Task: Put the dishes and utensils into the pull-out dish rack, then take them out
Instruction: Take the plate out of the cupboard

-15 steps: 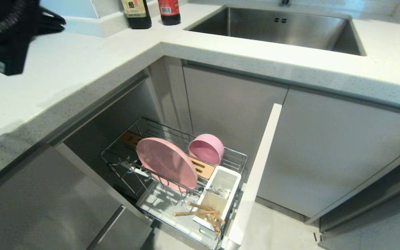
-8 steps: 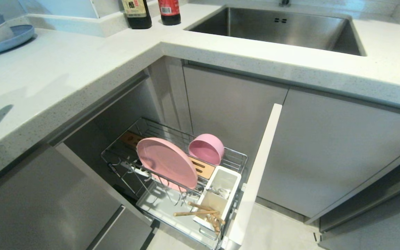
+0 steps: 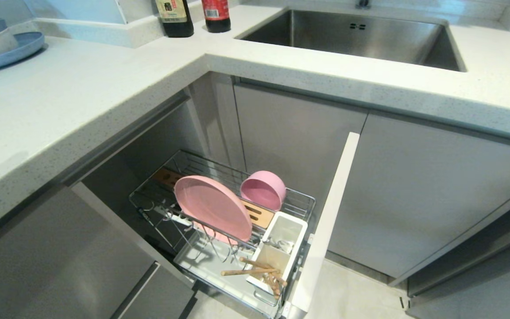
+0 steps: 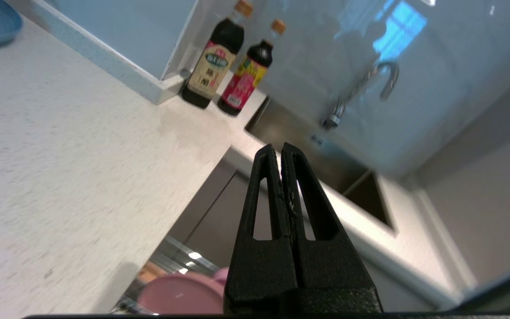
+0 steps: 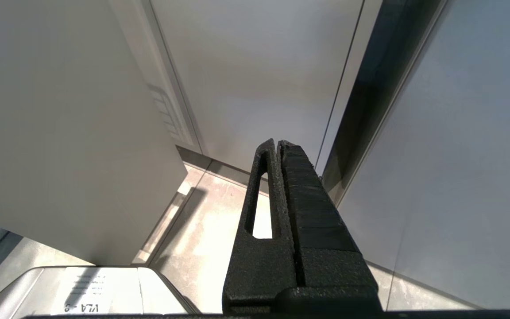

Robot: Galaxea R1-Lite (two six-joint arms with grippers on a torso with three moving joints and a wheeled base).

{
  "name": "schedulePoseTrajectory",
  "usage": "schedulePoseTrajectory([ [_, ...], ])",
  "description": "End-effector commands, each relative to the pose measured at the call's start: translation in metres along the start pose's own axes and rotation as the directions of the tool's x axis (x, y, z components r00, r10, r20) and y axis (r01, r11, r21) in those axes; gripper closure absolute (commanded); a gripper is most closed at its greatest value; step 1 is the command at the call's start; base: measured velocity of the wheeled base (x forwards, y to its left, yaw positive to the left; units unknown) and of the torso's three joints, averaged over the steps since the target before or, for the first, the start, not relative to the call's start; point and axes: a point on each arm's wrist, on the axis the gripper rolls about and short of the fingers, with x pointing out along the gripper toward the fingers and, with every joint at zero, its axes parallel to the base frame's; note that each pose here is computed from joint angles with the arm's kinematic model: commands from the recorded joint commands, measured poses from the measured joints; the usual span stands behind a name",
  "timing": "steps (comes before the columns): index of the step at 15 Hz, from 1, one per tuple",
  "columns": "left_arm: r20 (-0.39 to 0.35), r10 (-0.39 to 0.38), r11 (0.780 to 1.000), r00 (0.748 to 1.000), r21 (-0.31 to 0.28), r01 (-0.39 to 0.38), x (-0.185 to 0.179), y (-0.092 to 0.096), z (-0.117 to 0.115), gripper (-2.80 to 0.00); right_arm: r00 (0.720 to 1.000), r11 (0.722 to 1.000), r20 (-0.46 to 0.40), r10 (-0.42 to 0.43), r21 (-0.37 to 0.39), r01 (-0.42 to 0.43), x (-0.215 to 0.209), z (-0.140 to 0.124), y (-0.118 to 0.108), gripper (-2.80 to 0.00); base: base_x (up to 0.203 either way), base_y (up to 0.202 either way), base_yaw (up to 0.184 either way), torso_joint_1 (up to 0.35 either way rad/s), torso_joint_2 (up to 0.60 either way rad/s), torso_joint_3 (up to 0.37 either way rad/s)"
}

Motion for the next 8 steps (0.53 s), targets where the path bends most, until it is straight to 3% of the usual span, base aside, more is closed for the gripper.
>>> schedulePoseTrajectory([
  [1,0.032,-0.019,0.994,0.999,0.111,0.016,-0.052,0.002,-0.022,0.00,1.000,1.000,-0.001,0.000,0.000,0.000,0.000,0.000,0.000,0.00,0.000,0.000,0.000,0.000,0.00,0.000],
  [4,-0.015,-0.005,0.960,1.000,0.278,0.009,-0.090,0.019,-0.072,0.00,1.000,1.000,-0.001,0.001,0.000,-0.001,0.000,0.000,0.000,0.00,0.000,0.000,0.000,0.000,0.00,0.000],
  [8,-0.105,0.029,0.907,0.994,0.420,0.018,-0.115,0.052,-0.142,0.00,1.000,1.000,-0.002,0.000,0.000,0.000,0.000,0.000,0.000,0.00,0.000,0.000,0.000,0.000,0.00,0.000],
])
